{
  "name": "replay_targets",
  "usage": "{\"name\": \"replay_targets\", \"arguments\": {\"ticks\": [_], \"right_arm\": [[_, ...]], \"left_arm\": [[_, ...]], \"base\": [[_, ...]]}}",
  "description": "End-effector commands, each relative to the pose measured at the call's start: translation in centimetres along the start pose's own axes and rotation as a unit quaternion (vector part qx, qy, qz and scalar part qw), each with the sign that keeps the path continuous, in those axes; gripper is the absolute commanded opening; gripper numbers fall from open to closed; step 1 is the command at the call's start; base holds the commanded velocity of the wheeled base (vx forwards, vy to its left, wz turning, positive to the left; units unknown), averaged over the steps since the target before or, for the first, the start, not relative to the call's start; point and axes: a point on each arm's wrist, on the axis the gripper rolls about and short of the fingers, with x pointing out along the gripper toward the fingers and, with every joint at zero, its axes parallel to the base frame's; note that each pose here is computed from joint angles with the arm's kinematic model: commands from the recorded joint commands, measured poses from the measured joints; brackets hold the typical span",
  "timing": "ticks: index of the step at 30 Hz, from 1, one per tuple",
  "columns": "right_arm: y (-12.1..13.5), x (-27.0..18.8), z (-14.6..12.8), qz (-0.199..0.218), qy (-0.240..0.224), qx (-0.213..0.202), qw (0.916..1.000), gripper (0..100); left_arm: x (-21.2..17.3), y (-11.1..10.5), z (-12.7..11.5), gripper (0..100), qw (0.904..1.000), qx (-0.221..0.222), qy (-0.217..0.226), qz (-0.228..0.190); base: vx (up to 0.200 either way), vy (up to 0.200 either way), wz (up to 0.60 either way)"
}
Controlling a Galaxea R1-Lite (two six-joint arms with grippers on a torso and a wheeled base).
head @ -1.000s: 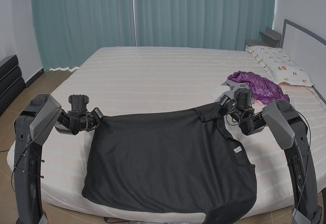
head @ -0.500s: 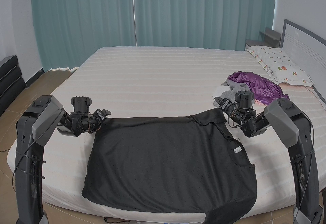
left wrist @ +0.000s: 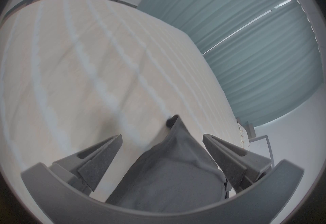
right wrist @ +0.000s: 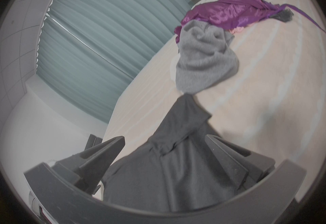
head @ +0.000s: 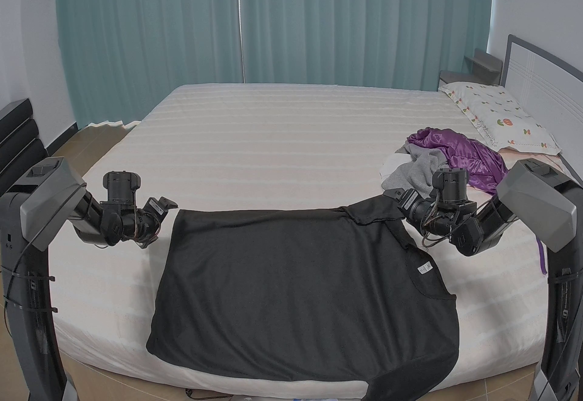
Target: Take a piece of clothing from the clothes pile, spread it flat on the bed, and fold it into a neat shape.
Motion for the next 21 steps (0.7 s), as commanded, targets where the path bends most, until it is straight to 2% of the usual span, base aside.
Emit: {"name": "replay_targets", "arguments": {"ticks": [1, 6, 12, 17, 21], "right_arm": [[1.0, -1.3, -2.5, 0.009, 0.048, 0.011, 0.9988, 100], [1.5, -0.9, -3.8, 0.014, 0.068, 0.016, 0.9975, 100], [0.6, -0.1, -4.9, 0.002, 0.082, 0.015, 0.9965, 100], [-1.1, 1.0, -5.6, -0.019, 0.087, 0.017, 0.9959, 100], [-2.0, 1.4, -4.4, -0.029, 0.072, 0.024, 0.9967, 100]], "left_arm": [[-3.8, 0.0, -0.8, 100, 0.9991, -0.041, 0.005, 0.002], [-4.7, 0.3, -1.3, 100, 0.9950, -0.098, 0.002, -0.018], [-5.1, 0.7, -1.6, 100, 0.9944, -0.102, 0.008, -0.028], [-4.9, 0.8, -1.8, 100, 0.9940, -0.102, 0.022, -0.032], [-4.9, 0.9, -1.9, 100, 0.9932, -0.108, 0.028, -0.034]], "base": [[0.000, 0.000, 0.00], [0.000, 0.000, 0.00], [0.000, 0.000, 0.00], [0.000, 0.000, 0.00], [0.000, 0.000, 0.00]]}}
